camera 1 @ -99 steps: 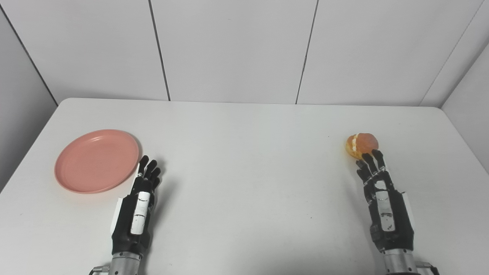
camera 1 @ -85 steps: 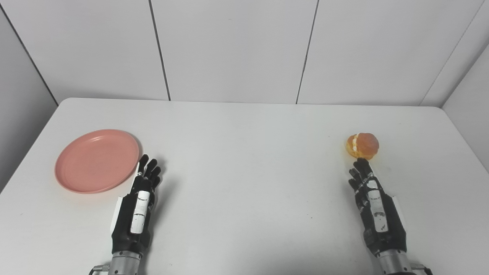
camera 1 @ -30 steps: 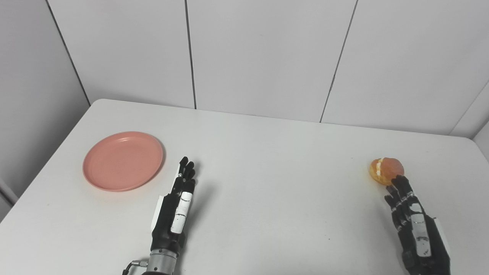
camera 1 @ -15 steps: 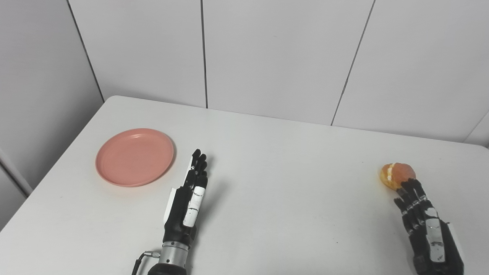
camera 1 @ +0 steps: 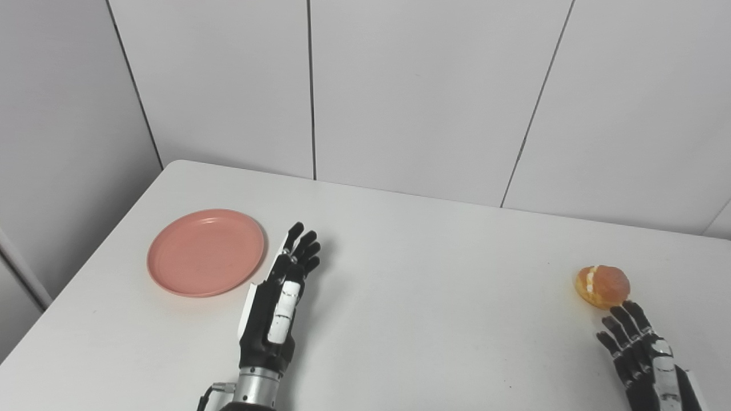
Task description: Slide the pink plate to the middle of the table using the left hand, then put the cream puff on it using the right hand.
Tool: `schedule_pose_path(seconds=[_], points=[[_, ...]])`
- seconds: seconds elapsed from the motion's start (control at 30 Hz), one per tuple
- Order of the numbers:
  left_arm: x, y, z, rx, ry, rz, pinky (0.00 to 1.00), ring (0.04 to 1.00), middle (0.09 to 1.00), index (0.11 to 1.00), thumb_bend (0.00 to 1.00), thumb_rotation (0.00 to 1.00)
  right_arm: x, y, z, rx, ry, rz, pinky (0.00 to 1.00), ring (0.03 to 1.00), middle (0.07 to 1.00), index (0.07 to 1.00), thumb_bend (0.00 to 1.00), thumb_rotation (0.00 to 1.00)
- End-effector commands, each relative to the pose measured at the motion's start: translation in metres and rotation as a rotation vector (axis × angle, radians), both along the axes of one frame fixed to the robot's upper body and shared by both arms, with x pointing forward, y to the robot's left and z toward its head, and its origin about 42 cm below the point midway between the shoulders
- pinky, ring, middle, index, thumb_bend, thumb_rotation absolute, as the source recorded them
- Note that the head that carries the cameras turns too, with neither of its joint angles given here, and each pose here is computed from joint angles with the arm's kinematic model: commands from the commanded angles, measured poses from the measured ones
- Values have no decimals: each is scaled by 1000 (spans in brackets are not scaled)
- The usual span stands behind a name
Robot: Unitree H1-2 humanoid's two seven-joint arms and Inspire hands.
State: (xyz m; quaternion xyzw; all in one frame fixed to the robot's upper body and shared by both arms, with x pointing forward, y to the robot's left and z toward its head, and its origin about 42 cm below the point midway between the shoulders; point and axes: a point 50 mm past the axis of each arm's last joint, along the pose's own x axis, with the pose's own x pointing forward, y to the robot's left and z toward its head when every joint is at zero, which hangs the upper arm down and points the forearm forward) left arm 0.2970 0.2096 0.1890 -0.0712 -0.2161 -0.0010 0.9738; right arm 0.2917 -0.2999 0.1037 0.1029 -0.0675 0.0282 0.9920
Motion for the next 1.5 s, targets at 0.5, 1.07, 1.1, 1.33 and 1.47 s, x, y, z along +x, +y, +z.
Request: schedule_pose_path(seconds=[0.5, 1.07, 1.1, 1.33, 1.47], points=[[62, 126, 100, 224, -235, 65, 924, 906, 898, 851, 853, 874, -20, 6, -13, 35, 89, -43, 859, 888, 872, 870, 745, 729], [86, 242, 125, 278, -175, 242, 917, 895, 864, 835, 906, 837, -17, 3, -13, 38, 86, -41, 834, 877, 862, 864, 703, 750], [87, 245, 124, 278, -172, 240, 924, 905, 873, 841, 905, 835, -17, 3, -13, 39, 87, -42, 831, 875, 860, 863, 703, 747], [93, 268, 110, 272, -131, 242, 978, 935, 911, 872, 909, 852, -17, 1, -14, 43, 94, -45, 821, 867, 852, 859, 716, 744], [96, 277, 98, 264, -95, 255, 991, 931, 914, 886, 915, 854, -18, 2, -13, 39, 94, -44, 815, 858, 845, 855, 715, 739]])
